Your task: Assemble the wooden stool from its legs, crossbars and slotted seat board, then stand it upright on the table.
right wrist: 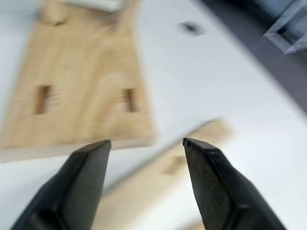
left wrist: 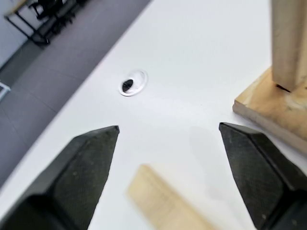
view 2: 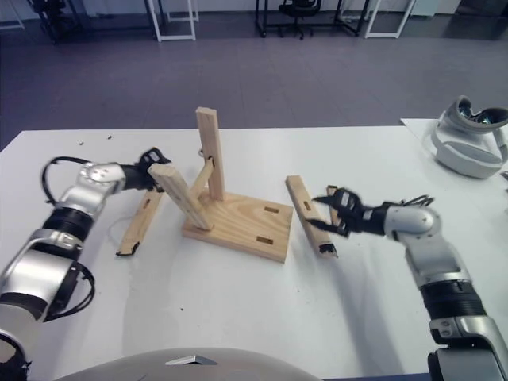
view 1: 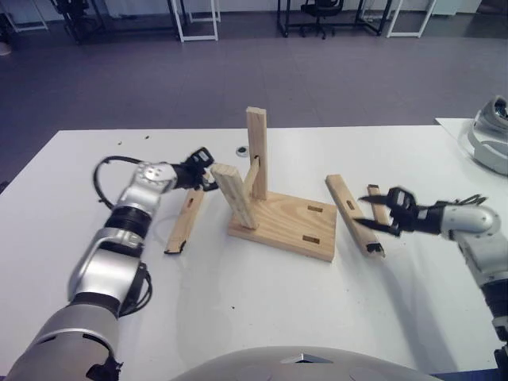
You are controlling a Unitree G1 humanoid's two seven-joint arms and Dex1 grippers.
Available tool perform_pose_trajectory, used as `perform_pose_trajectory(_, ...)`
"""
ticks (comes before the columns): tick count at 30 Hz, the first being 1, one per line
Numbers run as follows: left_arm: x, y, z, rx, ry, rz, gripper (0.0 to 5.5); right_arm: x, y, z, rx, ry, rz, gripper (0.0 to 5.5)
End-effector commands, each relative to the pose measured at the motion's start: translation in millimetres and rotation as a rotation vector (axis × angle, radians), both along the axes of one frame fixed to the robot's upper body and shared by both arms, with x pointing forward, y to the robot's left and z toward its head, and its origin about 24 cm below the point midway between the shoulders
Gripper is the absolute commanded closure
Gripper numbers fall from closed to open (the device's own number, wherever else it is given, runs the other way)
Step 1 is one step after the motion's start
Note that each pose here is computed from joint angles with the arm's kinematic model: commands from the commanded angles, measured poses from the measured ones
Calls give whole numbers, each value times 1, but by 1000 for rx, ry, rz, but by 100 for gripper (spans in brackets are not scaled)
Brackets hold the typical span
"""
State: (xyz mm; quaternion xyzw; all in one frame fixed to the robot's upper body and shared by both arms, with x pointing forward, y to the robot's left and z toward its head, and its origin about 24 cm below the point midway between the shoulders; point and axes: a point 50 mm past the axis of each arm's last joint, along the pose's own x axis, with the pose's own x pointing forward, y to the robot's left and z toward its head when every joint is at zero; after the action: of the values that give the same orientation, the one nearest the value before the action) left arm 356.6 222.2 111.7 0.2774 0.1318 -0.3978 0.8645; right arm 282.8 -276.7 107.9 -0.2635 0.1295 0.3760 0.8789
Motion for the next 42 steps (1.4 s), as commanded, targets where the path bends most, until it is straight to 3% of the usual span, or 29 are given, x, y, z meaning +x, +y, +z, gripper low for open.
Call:
perform_pose_trajectory(1,-33,-7,-4,28,89,-217,164,27,12,-14,-18,-62,-89,267)
perform_pose_trajectory(4,-71,-20,-26,146,259,-403,164,51,40,-45,-76,-30,-91,267)
perform_pose_trajectory(7,-81,-43,-40,169,303,-470,164,60,57,-58,-118,-18,-45,267)
perform_pose_trajectory(11,-50,-69,-48,172,202,-364,164,46,65,-76,-172,62,142,267)
perform_pose_trajectory(18,-2,-90,-53,-29,52,-47,164,19,77,-84,22,129,272,267)
perform_pose_trajectory(23,-10,-92,-64,-132,50,-6,164,1,84,-83,107,54,99,267)
perform_pose_trajectory(28,-33,-44,-42,-210,-62,143,164,-15,10,-36,270,-133,-477,267)
perform_pose_trajectory(31,-50,-41,-26,-367,-104,231,164,-23,-16,-46,287,-57,-684,267)
perform_pose_trajectory(34,-61,-56,-16,-479,-98,246,164,-24,-12,-68,325,71,-764,267)
perform_pose_trajectory(42,-70,-68,-10,-495,-65,239,164,-35,-4,-100,312,258,-866,267)
